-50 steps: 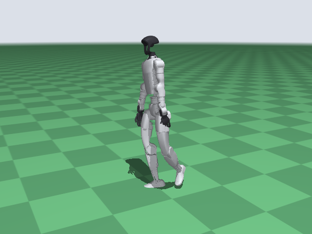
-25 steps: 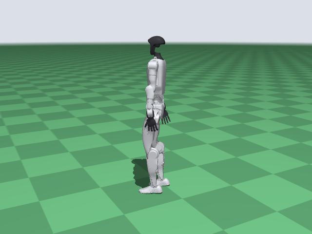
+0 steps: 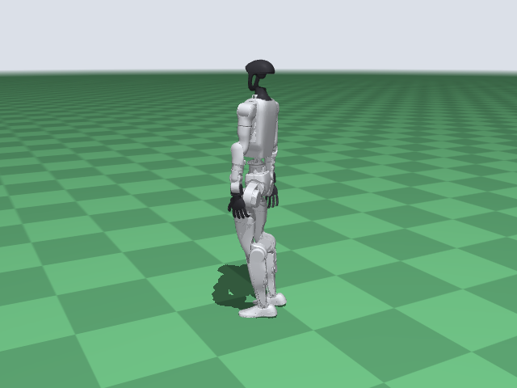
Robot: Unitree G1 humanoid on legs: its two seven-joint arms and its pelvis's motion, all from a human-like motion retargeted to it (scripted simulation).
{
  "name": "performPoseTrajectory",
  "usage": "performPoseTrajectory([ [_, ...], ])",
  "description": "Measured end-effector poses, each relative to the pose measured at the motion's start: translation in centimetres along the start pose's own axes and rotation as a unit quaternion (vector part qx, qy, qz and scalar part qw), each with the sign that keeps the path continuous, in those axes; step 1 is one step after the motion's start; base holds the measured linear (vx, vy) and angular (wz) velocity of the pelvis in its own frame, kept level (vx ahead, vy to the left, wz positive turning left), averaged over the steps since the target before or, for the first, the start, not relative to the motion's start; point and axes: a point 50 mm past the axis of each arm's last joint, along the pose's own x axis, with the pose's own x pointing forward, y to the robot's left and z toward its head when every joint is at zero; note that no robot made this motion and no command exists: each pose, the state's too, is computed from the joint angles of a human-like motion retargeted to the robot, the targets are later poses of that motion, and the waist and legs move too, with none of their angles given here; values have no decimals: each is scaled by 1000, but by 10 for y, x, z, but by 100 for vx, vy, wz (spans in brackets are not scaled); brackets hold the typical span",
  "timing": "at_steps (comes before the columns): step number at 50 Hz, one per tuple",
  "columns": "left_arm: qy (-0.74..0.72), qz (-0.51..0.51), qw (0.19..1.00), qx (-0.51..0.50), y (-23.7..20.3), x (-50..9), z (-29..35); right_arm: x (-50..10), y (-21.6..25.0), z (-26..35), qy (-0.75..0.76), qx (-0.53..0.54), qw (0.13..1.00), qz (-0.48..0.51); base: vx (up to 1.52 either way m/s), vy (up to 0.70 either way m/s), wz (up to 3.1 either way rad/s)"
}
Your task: In place motions
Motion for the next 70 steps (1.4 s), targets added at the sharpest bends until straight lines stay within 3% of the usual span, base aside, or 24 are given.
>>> performPoseTrajectory([
  [31, 45, 0, 999, -24, 1, 3, -32, -1, -7, -11, 23, -14, 1000, -6, -5, -1, 17],
  [55, -83, 2, 997, -8, 0, -6, 37, -3, -17, -5, 10, -28, 999, -20, -6, -6, 122],
  [70, 2, 19, 997, -69, 10, -2, -5, -2, -16, -9, -15, 12, 999, -35, 12, 4, 203],
])
